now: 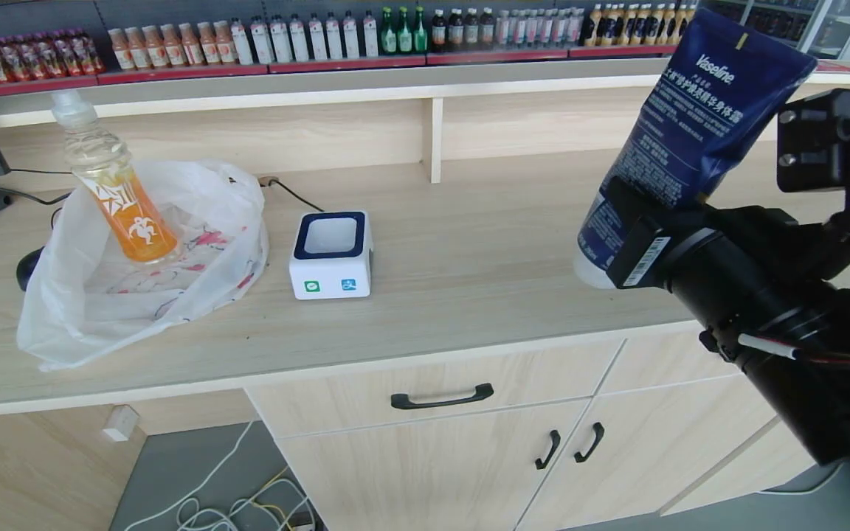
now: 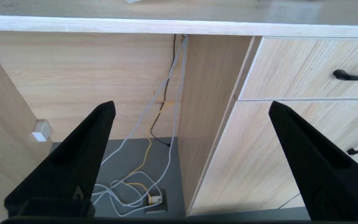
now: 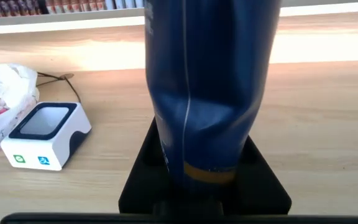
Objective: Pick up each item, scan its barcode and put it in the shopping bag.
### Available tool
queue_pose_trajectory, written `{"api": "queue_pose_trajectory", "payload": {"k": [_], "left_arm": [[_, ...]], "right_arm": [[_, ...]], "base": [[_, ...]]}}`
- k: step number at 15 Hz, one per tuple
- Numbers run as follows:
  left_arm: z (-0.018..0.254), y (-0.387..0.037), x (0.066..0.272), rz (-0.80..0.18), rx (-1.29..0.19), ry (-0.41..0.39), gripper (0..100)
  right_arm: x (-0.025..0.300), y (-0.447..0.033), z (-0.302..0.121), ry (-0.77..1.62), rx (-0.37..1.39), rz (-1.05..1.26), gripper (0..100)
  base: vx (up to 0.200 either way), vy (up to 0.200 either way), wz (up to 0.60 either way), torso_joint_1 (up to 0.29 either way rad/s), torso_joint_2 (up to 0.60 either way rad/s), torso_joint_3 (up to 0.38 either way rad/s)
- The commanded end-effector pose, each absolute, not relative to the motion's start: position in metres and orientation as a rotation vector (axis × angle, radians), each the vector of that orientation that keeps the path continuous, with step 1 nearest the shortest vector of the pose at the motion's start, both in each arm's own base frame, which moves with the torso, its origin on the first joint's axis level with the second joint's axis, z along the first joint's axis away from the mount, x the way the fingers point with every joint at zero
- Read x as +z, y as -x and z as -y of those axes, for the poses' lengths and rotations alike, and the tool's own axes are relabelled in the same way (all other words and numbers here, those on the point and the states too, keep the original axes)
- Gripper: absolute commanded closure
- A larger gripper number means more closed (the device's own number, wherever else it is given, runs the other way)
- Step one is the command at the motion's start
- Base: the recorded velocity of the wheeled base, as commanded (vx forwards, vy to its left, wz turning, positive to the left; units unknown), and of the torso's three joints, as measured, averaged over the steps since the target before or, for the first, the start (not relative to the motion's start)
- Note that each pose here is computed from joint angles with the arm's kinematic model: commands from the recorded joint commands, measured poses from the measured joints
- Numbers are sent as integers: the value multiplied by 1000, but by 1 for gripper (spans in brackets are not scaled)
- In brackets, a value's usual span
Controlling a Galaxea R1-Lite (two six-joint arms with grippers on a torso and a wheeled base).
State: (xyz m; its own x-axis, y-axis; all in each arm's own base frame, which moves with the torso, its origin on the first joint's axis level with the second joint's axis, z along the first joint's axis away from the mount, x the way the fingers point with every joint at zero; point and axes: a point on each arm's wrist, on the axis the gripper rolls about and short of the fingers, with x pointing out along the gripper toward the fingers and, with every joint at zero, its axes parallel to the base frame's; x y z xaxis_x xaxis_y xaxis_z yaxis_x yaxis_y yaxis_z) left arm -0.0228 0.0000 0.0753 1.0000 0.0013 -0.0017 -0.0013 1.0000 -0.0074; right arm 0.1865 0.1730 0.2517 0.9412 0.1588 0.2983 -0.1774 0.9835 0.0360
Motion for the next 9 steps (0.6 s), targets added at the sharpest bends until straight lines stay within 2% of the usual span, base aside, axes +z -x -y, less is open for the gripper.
{"api": "queue_pose_trajectory", "payload": {"k": [1,6,9], "left_arm": [[0,23,75,-2,2,5,0],[0,23,75,-2,2,6,0],[0,23,75,-3,0,6,0]], "right_arm": [[241,-196,-183,-46,166,277,100],[241,-197,-185,-86,178,277,100],[255,-198,-186,-110,172,316,100]], "base": [[0,0,0,0,0,0],[0,200,0,-1,1,2],[0,200,0,7,6,2]]}}
